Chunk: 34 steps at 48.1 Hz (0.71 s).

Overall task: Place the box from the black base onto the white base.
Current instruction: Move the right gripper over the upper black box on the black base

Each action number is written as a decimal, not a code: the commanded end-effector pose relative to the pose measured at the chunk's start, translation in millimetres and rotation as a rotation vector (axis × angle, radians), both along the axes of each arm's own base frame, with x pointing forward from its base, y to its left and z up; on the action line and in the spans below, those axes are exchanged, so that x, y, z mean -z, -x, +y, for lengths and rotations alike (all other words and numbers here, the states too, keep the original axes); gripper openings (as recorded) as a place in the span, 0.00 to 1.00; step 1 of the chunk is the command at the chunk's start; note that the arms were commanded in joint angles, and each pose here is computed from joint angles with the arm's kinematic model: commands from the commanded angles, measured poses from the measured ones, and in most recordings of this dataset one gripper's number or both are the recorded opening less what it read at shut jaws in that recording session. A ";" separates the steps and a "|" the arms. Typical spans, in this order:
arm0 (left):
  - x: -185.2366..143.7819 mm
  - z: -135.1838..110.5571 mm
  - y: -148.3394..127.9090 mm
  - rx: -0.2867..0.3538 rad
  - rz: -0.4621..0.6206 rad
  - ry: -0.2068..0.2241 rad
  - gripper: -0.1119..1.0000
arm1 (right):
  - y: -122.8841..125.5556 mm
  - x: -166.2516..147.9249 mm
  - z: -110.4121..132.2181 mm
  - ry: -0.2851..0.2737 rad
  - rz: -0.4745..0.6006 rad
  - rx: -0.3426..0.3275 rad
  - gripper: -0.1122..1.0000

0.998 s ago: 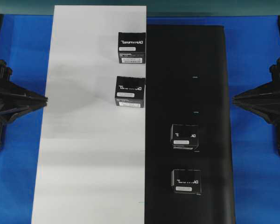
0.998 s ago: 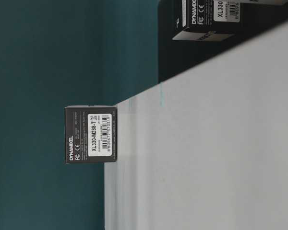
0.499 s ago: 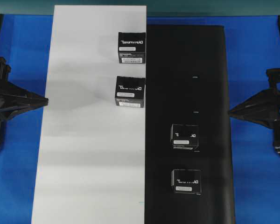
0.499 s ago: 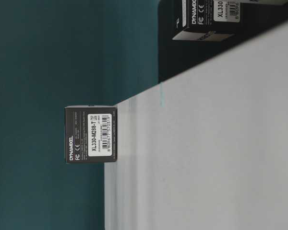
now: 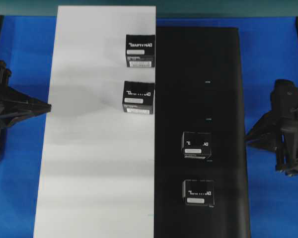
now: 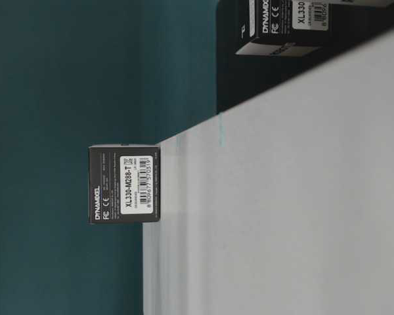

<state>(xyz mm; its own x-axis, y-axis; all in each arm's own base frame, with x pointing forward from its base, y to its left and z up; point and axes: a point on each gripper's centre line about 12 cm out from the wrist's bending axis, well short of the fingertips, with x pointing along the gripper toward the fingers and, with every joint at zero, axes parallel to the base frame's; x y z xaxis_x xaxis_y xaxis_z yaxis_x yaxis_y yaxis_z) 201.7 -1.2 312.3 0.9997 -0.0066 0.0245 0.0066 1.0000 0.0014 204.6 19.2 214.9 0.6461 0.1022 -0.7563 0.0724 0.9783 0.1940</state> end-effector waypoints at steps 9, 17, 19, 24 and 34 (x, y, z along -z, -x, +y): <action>-10.8 -1.6 -2.5 0.008 -0.025 -0.001 0.06 | -12.1 3.0 6.7 -0.033 0.000 -0.001 0.89; -11.0 -4.1 -2.5 0.020 -0.026 -0.001 0.06 | -20.1 12.9 6.4 -0.024 0.023 0.002 1.00; -10.5 -4.4 -2.8 0.022 -0.023 0.000 0.06 | -22.5 15.5 6.4 -0.020 0.029 0.002 1.00; -10.8 -5.1 -2.5 0.025 -0.024 0.005 0.06 | -31.6 23.1 5.2 0.008 0.047 -0.006 1.00; -10.5 -5.1 -2.8 0.025 -0.023 0.010 0.06 | -50.8 35.1 3.3 0.061 0.095 -0.026 1.00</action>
